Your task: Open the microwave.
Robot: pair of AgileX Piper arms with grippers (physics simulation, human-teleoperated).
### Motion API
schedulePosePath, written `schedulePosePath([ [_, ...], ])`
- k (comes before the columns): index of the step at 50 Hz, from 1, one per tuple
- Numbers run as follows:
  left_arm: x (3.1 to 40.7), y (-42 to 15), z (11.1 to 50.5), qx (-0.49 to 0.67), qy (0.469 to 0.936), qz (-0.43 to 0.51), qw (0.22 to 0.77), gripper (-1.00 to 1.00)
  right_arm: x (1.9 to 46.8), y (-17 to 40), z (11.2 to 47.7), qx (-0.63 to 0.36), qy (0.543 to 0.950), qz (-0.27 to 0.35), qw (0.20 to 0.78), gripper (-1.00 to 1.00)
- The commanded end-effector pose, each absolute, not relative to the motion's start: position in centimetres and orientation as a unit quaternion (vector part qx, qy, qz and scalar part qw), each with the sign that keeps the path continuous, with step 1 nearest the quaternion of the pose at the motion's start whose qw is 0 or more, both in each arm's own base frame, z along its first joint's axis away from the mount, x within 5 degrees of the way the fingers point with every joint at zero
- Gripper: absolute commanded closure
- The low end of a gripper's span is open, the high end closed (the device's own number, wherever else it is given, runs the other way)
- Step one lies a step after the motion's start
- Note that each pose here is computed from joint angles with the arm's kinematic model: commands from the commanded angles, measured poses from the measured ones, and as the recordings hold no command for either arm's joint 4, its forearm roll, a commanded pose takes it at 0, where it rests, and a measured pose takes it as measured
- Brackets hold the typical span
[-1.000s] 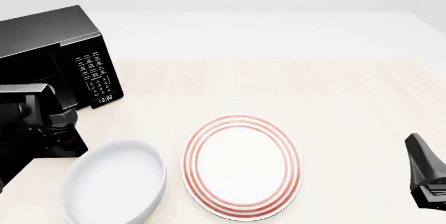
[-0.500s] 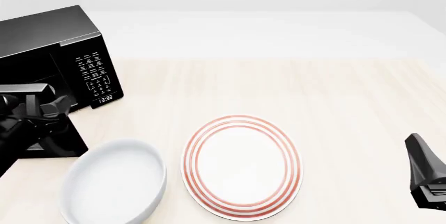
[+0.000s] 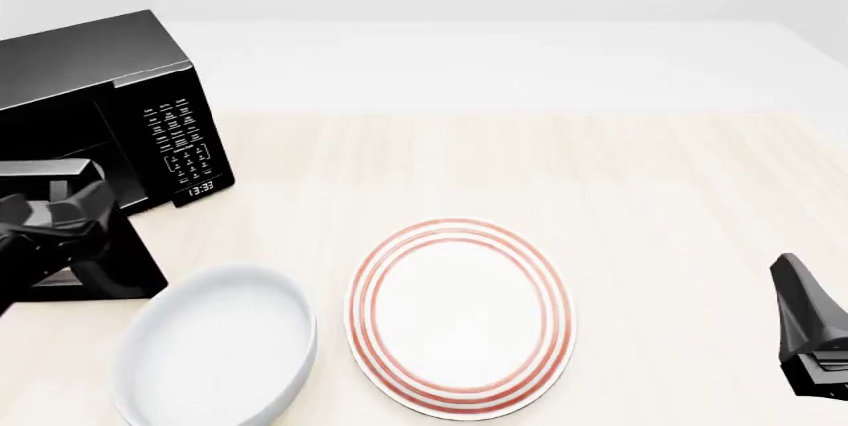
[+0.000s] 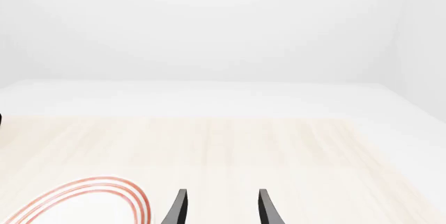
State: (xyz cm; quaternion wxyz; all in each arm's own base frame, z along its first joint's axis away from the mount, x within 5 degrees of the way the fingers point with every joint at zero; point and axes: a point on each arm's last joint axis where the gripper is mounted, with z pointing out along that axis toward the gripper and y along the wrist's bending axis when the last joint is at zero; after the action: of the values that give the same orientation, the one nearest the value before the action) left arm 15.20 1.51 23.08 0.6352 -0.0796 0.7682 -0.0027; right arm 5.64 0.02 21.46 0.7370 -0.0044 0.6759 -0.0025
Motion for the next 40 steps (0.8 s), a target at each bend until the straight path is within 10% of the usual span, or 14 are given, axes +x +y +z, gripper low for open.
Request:
schedulePosePath([
  [1,13.9,1.3,24.1,-0.073,0.762,-0.001,0.643,-1.0,5.6,0.0,21.5,-0.005,0.676,-0.002,0.737,-1.0],
  [40,8.7,0.6,28.1,-0.039,0.742,0.008,0.669,-1.0,5.6,0.0,21.5,-0.005,0.676,-0.003,0.737,-1.0],
])
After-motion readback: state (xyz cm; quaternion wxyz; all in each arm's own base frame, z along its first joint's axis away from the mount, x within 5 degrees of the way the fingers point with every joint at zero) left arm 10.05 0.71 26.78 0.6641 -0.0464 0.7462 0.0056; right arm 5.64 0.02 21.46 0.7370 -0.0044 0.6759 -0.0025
